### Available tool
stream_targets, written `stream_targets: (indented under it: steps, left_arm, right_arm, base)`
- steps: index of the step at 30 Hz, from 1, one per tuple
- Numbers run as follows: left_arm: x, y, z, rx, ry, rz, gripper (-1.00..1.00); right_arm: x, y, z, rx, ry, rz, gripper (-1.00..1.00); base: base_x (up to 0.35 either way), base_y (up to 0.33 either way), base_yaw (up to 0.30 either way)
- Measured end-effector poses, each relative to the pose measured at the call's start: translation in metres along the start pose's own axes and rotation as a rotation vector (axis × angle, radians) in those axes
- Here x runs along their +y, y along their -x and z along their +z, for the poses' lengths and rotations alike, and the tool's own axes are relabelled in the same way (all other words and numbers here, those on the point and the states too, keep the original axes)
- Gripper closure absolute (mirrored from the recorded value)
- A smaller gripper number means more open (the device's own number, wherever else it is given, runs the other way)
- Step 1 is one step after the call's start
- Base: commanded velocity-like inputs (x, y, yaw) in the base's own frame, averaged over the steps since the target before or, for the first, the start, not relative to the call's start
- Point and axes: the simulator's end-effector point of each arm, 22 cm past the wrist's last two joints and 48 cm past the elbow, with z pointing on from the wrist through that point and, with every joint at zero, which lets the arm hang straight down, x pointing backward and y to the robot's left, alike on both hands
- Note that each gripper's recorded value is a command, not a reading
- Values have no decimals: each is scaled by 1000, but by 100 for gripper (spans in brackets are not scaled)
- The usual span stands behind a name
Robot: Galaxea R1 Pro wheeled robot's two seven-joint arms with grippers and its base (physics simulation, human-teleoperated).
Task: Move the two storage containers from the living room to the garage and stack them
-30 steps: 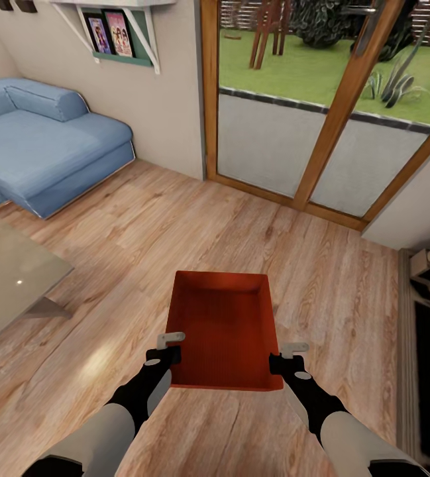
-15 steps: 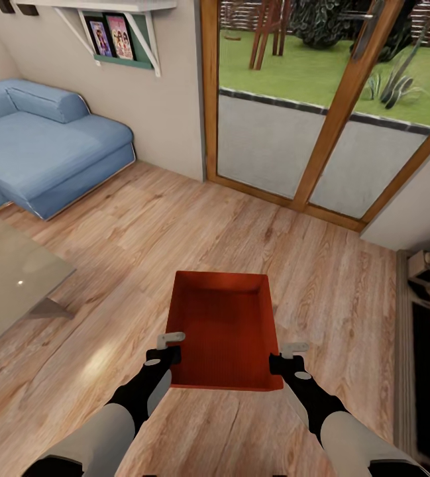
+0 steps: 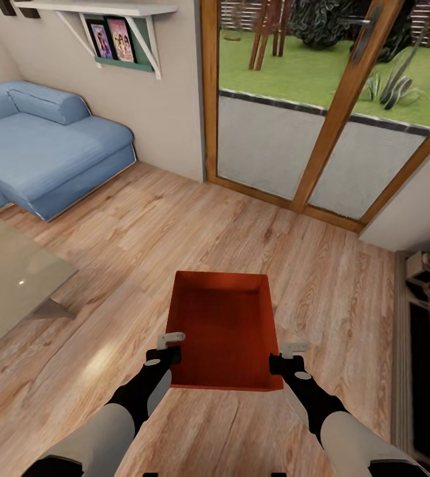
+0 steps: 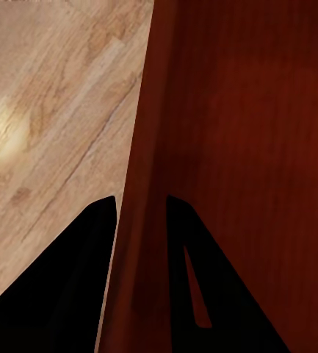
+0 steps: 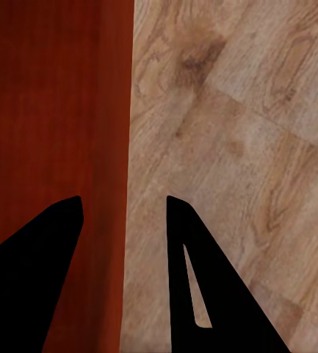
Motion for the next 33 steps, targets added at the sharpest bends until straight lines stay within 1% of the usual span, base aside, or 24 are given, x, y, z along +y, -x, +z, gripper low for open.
stream_targets:
  steps: [33]
  left_arm:
    - [2,6,-33,1,0,0,100]
  right_arm:
    - [-2,7,-33,2,0,0,100]
  base:
    - [0,0,0]
